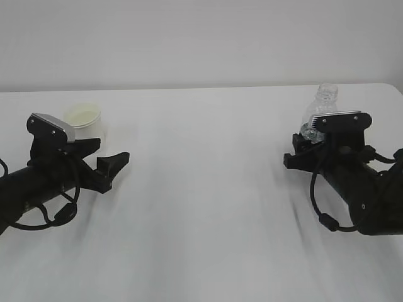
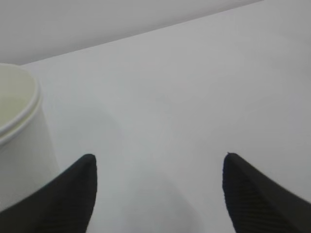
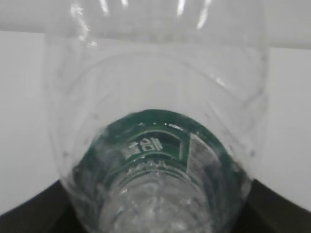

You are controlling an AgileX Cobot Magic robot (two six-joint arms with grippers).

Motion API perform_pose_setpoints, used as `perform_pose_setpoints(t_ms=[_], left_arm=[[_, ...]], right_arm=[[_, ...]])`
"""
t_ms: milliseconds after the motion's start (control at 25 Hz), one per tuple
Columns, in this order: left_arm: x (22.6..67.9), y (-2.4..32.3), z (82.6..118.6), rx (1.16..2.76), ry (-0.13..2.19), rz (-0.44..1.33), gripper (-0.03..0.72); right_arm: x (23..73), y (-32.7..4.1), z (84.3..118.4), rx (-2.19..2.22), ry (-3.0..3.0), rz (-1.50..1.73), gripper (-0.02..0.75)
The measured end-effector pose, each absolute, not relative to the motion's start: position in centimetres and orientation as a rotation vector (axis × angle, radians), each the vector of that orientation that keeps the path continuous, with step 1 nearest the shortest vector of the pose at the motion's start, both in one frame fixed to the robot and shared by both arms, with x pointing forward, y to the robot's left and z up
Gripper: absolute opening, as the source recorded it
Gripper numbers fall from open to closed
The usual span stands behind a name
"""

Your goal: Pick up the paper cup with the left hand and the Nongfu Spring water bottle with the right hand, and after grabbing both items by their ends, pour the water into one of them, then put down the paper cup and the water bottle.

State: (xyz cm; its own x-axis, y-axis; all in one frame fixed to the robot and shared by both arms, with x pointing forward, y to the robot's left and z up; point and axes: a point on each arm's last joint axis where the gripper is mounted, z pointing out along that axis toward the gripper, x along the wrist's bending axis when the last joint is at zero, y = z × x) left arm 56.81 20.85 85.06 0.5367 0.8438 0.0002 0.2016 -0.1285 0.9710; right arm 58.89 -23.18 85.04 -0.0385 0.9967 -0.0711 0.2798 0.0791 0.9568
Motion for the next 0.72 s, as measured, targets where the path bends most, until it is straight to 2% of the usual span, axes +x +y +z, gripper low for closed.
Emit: perform_pose_setpoints(t_ms=[160,440,720], left_arm=[[56.81,20.85,85.06,1.640,0.900,0.706,0.578],[56.81,20.85,85.06,1.640,0.900,0.706,0.577],[56.85,20.84,85.42,1.633,0.893,0.713,0.578]], right_arm=[[58.89,-23.10,85.04,1.334,1.481,1.029,0.491],[58.89,-22.92,85.05,1.316,1.499,1.039,0.584],[58.88,-22.91,85.05,1.314,1.501,1.040,0.593]])
